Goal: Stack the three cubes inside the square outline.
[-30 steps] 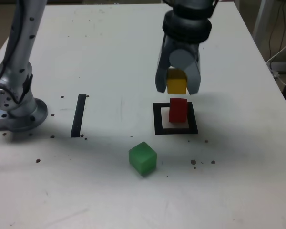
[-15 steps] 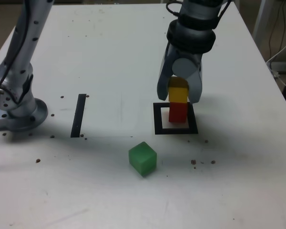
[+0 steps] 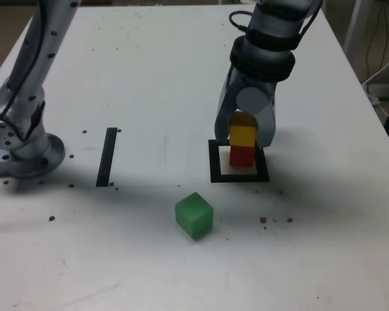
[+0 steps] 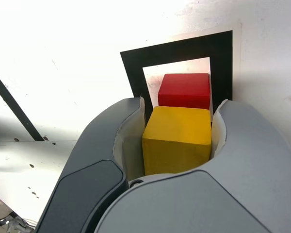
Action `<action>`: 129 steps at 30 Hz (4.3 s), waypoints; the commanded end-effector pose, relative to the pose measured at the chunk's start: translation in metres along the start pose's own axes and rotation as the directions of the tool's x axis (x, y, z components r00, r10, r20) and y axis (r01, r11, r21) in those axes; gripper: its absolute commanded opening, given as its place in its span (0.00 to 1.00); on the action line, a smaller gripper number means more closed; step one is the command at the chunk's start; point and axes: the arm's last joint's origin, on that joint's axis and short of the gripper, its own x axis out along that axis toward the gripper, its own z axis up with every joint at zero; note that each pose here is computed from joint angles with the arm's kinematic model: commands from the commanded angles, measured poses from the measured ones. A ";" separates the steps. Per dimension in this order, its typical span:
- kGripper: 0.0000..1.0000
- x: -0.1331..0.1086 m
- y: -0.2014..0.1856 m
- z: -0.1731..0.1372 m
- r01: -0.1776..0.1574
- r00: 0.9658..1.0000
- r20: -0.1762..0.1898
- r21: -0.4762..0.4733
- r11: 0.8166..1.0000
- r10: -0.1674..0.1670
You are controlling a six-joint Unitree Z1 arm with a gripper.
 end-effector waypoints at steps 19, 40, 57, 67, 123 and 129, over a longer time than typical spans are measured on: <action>0.99 0.009 0.005 0.005 0.010 1.000 -0.010 0.011 1.000 -0.010; 0.99 -0.039 -0.018 -0.060 -0.092 0.995 0.041 -0.013 0.996 0.093; 0.99 -0.019 -0.133 -0.099 -0.215 0.977 0.053 0.296 0.931 0.208; 0.99 0.002 -0.158 -0.085 -0.214 0.977 0.090 0.460 0.862 0.195; 0.25 0.057 -0.157 -0.064 -0.052 0.998 -0.005 0.498 0.866 0.063; 0.25 0.027 -0.152 -0.076 -0.116 0.987 -0.049 0.444 0.889 0.153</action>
